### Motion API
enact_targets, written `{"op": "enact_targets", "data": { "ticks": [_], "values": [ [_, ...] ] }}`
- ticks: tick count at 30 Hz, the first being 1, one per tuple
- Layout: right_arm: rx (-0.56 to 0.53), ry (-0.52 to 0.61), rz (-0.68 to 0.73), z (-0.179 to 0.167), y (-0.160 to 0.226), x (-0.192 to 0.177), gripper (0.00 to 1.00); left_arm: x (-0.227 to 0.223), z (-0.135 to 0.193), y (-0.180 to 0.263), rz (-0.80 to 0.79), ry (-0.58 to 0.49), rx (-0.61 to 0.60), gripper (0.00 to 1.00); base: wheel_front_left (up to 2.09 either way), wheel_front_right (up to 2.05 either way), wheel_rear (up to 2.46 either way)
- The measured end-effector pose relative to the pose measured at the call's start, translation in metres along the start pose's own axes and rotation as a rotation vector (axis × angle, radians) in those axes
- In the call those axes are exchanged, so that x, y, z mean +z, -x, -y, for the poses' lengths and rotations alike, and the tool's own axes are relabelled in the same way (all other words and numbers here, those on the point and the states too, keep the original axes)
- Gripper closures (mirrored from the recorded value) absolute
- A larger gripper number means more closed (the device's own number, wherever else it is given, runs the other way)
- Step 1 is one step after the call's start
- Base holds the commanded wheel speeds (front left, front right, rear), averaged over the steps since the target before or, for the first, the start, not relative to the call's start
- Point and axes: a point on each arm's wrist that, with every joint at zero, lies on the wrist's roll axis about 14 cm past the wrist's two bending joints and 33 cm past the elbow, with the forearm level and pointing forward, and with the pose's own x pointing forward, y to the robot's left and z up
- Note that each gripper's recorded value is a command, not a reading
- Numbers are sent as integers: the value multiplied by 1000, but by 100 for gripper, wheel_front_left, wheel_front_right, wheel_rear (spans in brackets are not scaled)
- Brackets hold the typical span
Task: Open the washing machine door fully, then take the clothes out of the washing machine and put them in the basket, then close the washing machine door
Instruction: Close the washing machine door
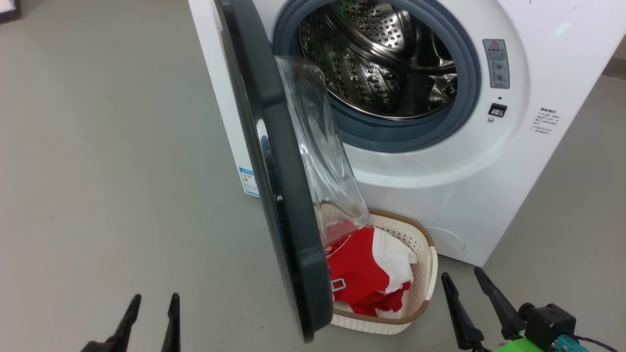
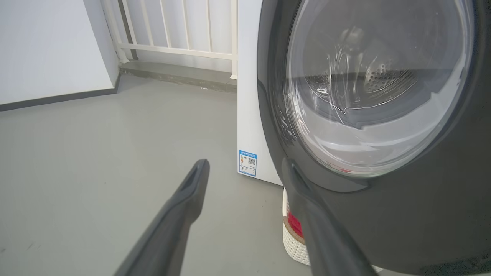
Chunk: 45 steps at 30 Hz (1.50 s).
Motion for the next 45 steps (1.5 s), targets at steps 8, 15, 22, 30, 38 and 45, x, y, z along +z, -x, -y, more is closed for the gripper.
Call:
{"op": "enact_targets", "data": {
  "ticks": [8,15,22,30,38,45],
  "values": [
    [-3,-2,-3,1,0,-1,0,-4,1,1,-11,16,7,0,0,0,0],
    [-4,-1,-1,1,0,0,0,-2,2,1,-3,30,14,0,0,0,0],
    [-5,-1,-1,2,1,0,0,14,-1,-3,62,247,35,100,0,0,0],
    [-14,-3,1,4,2,0,0,42,-9,-16,210,1002,108,100,0,0,0],
    [-30,-6,1,9,5,-1,0,65,15,-26,78,1364,-103,100,0,0,0],
    [-54,-10,3,16,9,-1,0,58,63,-18,-243,1326,-377,100,0,0,0]
  ]
}}
